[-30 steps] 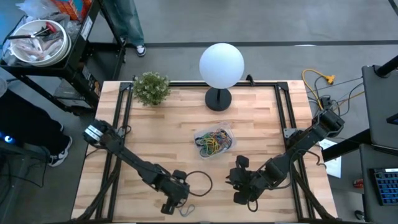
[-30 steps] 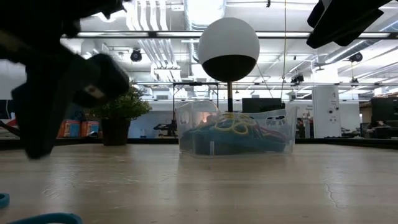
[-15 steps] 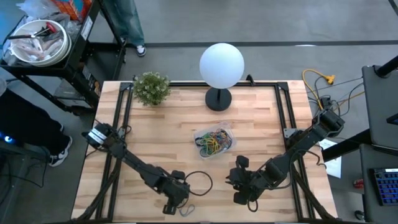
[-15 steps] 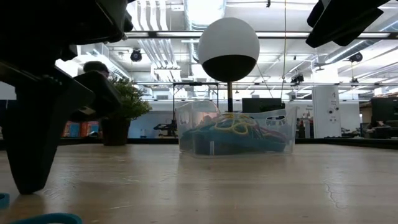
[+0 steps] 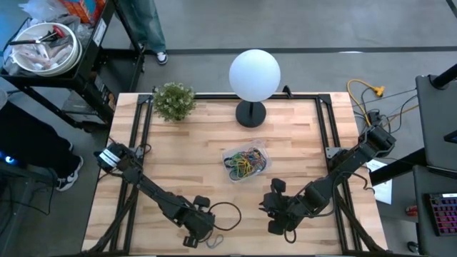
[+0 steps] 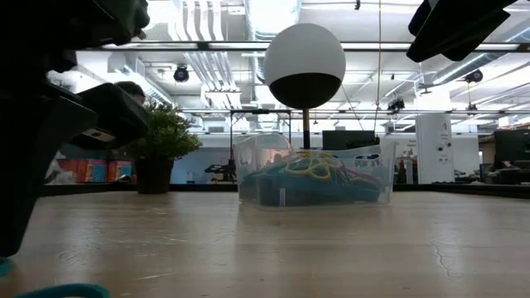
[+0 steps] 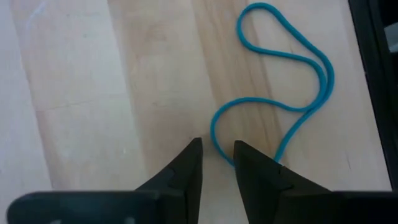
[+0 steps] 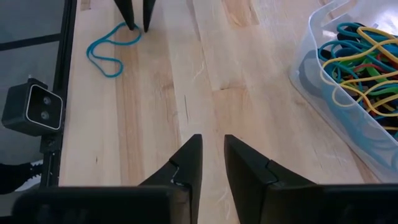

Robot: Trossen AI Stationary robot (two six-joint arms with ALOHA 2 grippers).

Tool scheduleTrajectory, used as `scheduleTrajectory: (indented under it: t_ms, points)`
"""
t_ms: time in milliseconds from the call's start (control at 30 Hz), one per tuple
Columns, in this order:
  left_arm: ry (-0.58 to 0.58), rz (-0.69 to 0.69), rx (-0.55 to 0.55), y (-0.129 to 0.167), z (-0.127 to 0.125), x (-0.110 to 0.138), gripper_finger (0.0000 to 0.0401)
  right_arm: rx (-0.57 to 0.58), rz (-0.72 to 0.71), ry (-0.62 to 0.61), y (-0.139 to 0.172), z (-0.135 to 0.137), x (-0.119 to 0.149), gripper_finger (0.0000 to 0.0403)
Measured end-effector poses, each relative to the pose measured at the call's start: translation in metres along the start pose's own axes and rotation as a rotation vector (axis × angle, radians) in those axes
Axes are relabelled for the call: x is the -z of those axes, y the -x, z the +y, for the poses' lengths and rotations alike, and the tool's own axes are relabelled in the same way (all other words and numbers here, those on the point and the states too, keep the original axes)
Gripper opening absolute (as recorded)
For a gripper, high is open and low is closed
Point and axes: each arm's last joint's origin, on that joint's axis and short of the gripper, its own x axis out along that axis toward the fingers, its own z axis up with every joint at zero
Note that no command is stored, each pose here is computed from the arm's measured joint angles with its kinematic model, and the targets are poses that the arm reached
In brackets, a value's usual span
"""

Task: Pick and place rubber bands into bin
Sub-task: Put the blue rubber band into the transparent bin

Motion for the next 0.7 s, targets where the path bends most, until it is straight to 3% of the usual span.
scheduleTrajectory:
  t_ms: [467, 700]
  points:
    - [-0.032, 0.024, 0.006, 0.001, -0.0081, 0.0019, 0.0074, -0.004, -0.004, -0.003, -0.0002, 0.0004, -0.0001, 0.0063]
    - [0.096, 0.079, -0.033, 0.0016, -0.0058, 0.008, 0.0074, -0.006, -0.007, -0.015, -0.0002, 0.0006, -0.0003, 0.006]
